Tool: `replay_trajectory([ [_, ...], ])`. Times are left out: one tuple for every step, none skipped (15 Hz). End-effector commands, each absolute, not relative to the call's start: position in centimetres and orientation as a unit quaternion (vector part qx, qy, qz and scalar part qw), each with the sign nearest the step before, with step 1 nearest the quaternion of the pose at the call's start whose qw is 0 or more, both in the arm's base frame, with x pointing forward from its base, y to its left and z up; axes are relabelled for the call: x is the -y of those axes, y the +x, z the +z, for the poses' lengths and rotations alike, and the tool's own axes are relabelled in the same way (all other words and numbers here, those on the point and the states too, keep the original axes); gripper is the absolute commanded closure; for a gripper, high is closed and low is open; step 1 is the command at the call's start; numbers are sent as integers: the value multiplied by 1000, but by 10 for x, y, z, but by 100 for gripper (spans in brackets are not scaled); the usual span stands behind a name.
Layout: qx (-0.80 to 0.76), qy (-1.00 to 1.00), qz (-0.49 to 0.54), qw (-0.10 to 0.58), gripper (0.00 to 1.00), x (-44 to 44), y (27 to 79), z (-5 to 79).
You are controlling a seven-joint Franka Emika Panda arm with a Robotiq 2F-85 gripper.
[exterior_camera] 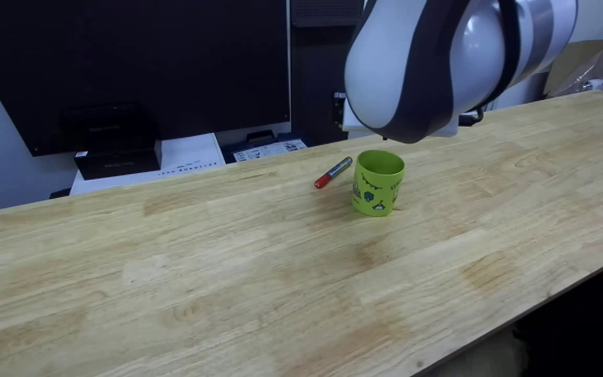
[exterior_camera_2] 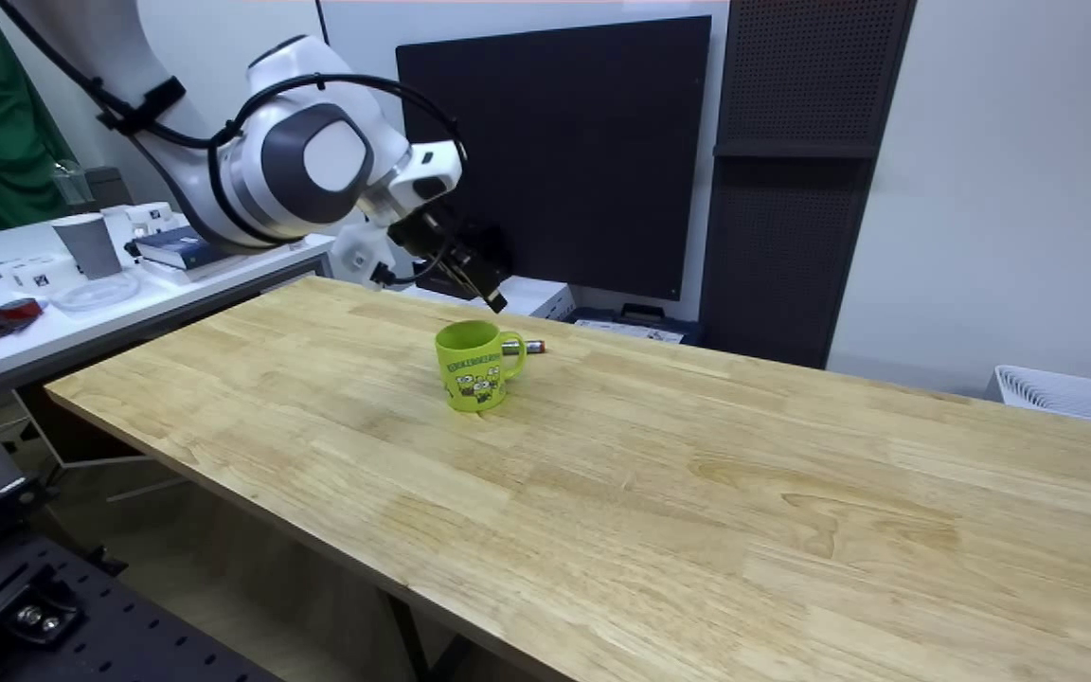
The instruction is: Place the marker in the mug
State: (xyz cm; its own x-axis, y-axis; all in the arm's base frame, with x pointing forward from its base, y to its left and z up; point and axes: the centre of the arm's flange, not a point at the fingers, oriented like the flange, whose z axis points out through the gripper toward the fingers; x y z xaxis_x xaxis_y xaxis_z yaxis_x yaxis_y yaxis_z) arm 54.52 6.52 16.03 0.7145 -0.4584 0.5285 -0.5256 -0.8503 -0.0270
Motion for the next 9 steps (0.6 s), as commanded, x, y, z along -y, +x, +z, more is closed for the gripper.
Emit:
replay_trajectory([
  [266, 921, 277, 61, 0, -70, 534, 169],
  [266, 921, 277, 60, 0, -70, 534, 169],
  [267, 921, 276, 58, 0, -69, 534, 170],
  [269, 923, 270, 55, 0, -67, 535, 172],
  [271, 925, 262, 49, 0, -63, 538, 176],
  [278, 927, 248, 33, 0, -58, 542, 181],
  [285, 930, 230, 26, 0, -53, 545, 186],
  [294, 931, 214, 14, 0, -48, 549, 193],
  [305, 933, 192, -3, 0, -42, 554, 201],
])
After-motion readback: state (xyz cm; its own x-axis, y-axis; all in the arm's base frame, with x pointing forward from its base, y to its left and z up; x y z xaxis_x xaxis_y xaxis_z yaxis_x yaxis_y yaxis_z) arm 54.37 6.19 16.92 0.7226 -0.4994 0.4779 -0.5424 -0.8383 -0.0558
